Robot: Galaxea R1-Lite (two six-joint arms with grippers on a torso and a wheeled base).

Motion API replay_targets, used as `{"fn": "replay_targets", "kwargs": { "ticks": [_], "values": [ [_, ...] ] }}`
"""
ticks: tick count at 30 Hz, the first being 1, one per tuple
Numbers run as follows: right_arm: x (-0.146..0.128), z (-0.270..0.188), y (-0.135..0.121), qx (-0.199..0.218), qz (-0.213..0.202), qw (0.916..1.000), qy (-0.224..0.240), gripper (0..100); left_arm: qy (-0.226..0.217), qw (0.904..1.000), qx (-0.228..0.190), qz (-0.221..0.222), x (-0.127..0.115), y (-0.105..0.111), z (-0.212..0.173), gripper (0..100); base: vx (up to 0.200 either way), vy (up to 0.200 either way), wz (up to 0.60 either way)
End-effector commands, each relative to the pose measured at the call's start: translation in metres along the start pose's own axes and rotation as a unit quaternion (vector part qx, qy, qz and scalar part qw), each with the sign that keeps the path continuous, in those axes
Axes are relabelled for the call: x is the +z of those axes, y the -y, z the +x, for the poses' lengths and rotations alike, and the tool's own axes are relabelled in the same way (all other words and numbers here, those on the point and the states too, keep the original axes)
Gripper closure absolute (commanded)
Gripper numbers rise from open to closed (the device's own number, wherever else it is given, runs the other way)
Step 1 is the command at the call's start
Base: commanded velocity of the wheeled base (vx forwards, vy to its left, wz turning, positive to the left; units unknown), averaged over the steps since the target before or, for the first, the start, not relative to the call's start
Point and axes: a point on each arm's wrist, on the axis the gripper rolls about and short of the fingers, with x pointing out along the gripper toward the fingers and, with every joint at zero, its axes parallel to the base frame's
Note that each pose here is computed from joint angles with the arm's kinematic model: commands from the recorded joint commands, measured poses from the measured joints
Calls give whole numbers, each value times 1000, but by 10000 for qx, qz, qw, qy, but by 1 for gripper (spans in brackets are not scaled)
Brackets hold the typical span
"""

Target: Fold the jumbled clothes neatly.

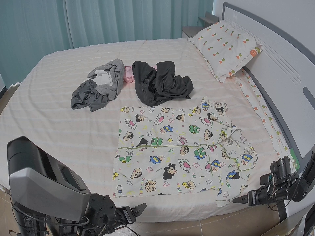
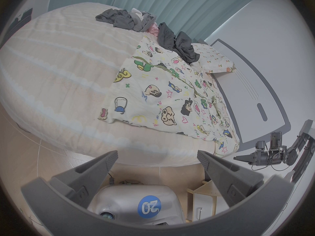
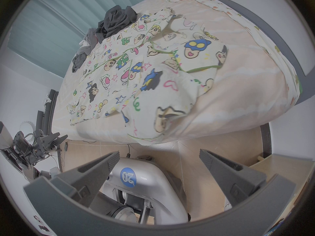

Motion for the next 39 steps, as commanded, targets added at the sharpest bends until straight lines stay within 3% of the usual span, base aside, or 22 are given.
{"fn": "replay_targets", "kwargs": {
  "ticks": [1,12,18,39],
  "values": [
    [-1,-1,-1,13,-19,10000,10,0,61,10000,47,-2,0,0,0,0,0,0,0],
    [-3,0,-2,30,-60,10000,-52,0,15,9999,33,131,-3,1,-3,0,0,0,0],
    [-7,0,-7,89,-178,9997,-143,0,81,9997,171,120,-2,-2,-5,0,0,-200,0],
    [-16,2,-21,258,-249,9990,-250,0,143,9991,367,134,-1,-8,-6,0,0,0,0]
  ]
}}
